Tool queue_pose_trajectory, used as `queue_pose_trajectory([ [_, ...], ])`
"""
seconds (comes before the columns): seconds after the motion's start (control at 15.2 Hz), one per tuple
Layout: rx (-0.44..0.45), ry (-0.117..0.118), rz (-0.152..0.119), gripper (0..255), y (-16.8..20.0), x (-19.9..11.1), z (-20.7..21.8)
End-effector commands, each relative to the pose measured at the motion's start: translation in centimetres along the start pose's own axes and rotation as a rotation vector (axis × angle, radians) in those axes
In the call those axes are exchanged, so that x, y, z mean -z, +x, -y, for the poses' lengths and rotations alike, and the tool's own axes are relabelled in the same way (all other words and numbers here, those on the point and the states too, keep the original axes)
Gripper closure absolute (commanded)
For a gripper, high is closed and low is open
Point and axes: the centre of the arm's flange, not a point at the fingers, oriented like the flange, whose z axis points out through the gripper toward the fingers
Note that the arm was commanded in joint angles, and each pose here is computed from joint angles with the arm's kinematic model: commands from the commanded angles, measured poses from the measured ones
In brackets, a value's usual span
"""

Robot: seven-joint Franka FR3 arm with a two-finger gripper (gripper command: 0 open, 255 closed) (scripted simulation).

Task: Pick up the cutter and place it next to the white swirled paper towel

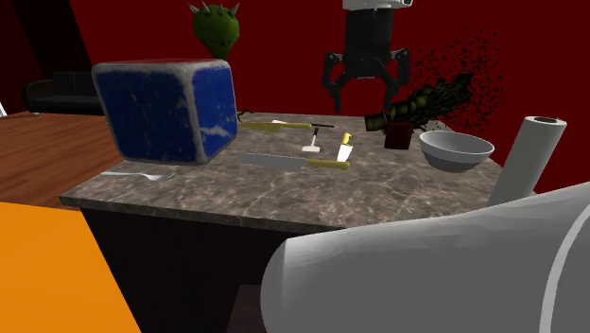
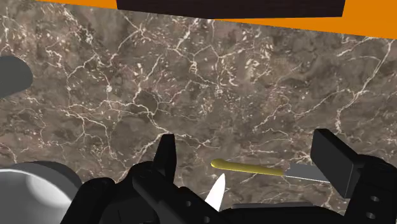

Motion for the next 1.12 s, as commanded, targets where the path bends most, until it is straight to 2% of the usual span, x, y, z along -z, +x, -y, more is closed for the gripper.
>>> queue_pose_trajectory([
  [0.0,0.000,0.000,0.000,0,0.0,0.0,0.0],
  [0.53,0.508,0.024,-0.013,0,8.3,-6.0,1.4],
  [1.06,1.016,0.049,-0.026,0,15.0,-11.7,6.8],
])
